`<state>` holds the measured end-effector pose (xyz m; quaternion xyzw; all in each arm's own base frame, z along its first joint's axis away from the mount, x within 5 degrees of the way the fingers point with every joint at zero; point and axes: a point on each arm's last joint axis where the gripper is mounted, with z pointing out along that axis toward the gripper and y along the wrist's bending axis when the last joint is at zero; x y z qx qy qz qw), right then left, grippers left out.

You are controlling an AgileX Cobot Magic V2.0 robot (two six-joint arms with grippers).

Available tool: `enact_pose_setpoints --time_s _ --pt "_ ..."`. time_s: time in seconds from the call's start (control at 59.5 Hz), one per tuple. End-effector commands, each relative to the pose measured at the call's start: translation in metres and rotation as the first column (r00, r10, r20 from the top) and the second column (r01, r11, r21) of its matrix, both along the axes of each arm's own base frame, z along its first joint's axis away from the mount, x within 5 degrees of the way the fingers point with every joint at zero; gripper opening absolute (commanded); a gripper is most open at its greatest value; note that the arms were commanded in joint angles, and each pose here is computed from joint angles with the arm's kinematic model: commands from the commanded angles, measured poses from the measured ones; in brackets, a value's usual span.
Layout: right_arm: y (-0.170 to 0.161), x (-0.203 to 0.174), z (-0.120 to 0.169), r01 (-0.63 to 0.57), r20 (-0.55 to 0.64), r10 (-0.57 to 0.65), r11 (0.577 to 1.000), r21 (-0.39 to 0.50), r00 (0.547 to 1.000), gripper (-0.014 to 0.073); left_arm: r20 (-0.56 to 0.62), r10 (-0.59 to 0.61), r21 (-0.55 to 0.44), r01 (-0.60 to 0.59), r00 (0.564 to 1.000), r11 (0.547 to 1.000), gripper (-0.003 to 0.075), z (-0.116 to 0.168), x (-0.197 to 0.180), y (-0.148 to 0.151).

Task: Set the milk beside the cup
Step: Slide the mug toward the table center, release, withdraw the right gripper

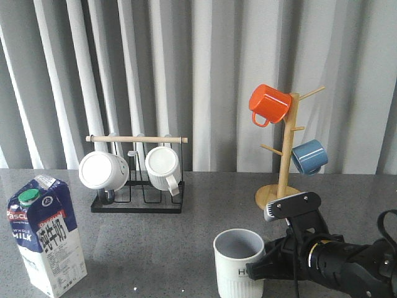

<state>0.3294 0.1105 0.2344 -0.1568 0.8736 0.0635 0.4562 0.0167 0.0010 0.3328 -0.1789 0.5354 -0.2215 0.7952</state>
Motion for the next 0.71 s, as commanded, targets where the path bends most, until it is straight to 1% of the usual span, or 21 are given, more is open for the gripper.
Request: enact_pose_setpoints --time_s 0.0,0.269,0.37,0.521,0.689 --pt "0.003 0.005 0.026 -0.009 0.123 0.002 0.998 0.058 0.992 -0.0006 0.050 -0.005 -0.006 0.005 0.999 1.000 0.0381 0.011 -0.002 0.000" --pt "0.004 0.009 0.010 0.001 0.061 -0.003 0.999 0.041 0.998 0.0001 0.041 -0.005 -0.006 0.005 0.999 1.000 0.0381 0.011 -0.001 0.000" --pt "0.004 0.009 0.006 0.003 0.038 -0.004 1.000 0.030 0.999 0.0020 0.041 -0.005 -0.006 0.005 0.999 1.000 0.0381 0.011 -0.001 0.000" --pt "0.003 0.008 0.007 0.003 0.035 -0.004 1.000 0.026 0.999 0.0097 0.041 -0.005 -0.006 0.005 0.999 1.000 0.0381 0.011 -0.001 0.000" --pt "0.002 0.005 0.012 0.009 0.030 -0.010 1.000 0.025 1.000 0.0242 0.041 -0.005 -0.006 0.005 0.999 1.000 0.0381 0.011 -0.001 0.000"
